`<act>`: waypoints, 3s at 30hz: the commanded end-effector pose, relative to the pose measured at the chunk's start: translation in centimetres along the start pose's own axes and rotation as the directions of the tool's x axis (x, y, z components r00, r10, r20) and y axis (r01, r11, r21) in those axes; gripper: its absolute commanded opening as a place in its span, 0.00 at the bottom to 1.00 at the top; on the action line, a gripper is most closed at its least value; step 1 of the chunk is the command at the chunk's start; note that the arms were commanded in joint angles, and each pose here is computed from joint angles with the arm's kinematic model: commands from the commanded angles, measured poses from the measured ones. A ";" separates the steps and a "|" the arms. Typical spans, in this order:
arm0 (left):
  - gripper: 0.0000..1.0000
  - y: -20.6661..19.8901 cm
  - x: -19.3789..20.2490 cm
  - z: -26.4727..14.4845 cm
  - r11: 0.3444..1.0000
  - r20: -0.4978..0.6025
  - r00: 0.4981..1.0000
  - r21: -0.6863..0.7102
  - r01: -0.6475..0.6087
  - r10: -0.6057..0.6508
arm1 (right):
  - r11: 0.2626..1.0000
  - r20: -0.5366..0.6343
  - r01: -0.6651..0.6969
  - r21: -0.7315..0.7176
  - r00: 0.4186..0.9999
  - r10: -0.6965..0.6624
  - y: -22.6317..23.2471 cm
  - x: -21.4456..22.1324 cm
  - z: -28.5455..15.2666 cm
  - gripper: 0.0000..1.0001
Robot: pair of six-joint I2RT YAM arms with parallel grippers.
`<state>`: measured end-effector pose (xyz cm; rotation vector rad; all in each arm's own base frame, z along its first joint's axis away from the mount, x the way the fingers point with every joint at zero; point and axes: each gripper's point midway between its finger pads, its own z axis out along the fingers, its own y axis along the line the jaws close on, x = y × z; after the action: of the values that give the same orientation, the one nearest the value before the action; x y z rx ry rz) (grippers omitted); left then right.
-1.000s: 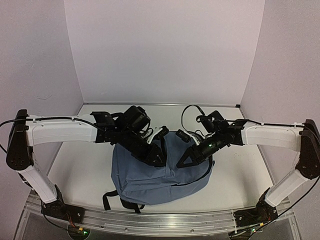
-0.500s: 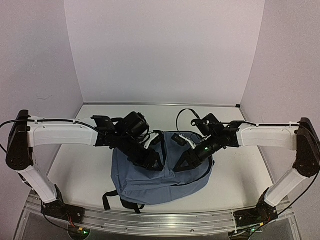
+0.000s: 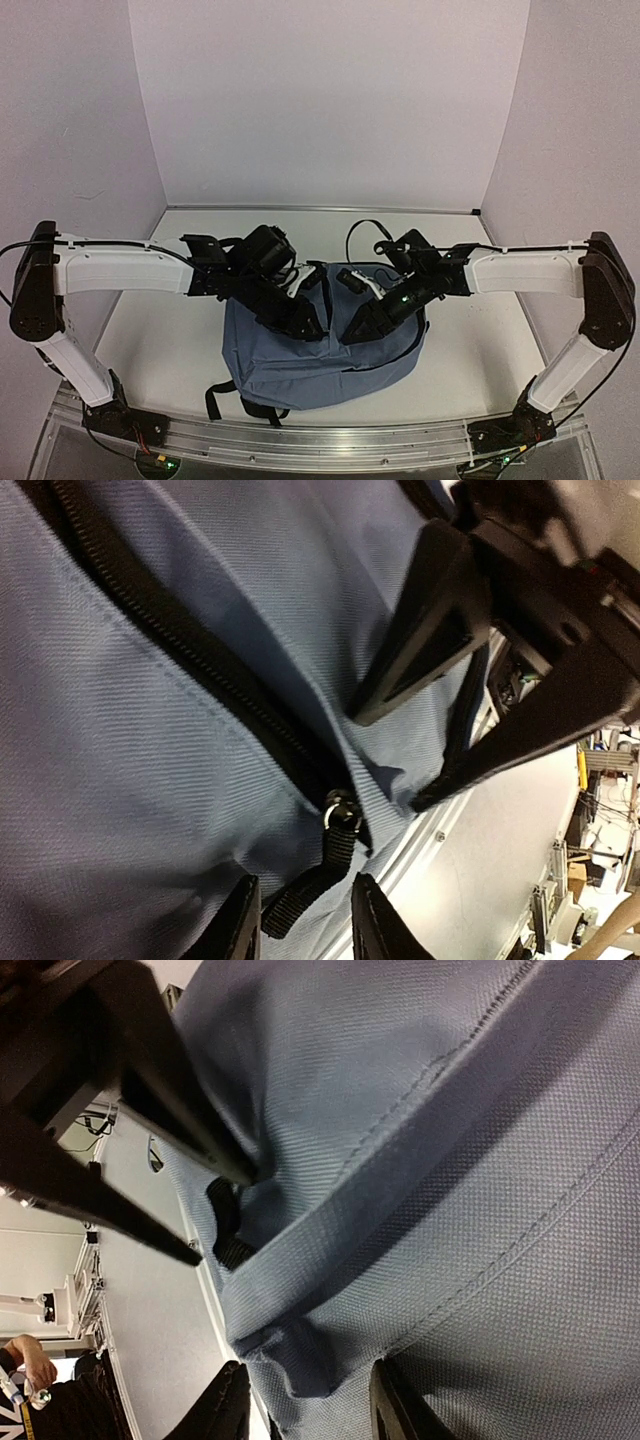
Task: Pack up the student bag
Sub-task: Zip the student bag at the center of the board.
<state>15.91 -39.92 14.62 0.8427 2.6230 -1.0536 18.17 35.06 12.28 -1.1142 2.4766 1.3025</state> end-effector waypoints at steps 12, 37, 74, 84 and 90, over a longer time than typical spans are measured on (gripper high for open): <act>0.35 -1.9 -0.7 -0.3 0.993 0.040 0.997 0.096 -0.062 0.059 | 1.000 0.056 0.011 0.014 0.998 -0.012 -0.5 -2.4 0.9 0.38; 0.15 -1.0 -0.2 0.3 0.979 0.084 0.975 -0.012 -0.204 0.204 | 0.999 0.052 -0.009 -0.037 0.999 0.011 -0.2 -2.2 1.5 0.38; 0.00 5.2 -10.5 -5.3 0.949 0.371 0.924 -0.313 0.035 0.088 | 0.979 -0.037 0.019 0.202 0.999 -0.011 -5.9 1.4 3.2 0.33; 0.00 3.6 -10.2 -4.4 0.978 0.335 0.939 -0.208 -0.007 0.078 | 0.943 -0.015 0.250 0.221 0.967 -0.253 -2.8 -1.6 0.2 0.56; 0.00 3.5 -10.5 -4.6 0.984 0.344 0.937 -0.176 0.007 0.055 | 0.845 -0.148 0.433 0.313 0.901 -0.407 -3.5 -0.3 0.1 0.62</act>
<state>24.86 -38.02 16.02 0.6404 2.4690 -0.7648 20.61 34.94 9.58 -1.3446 2.3172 0.9058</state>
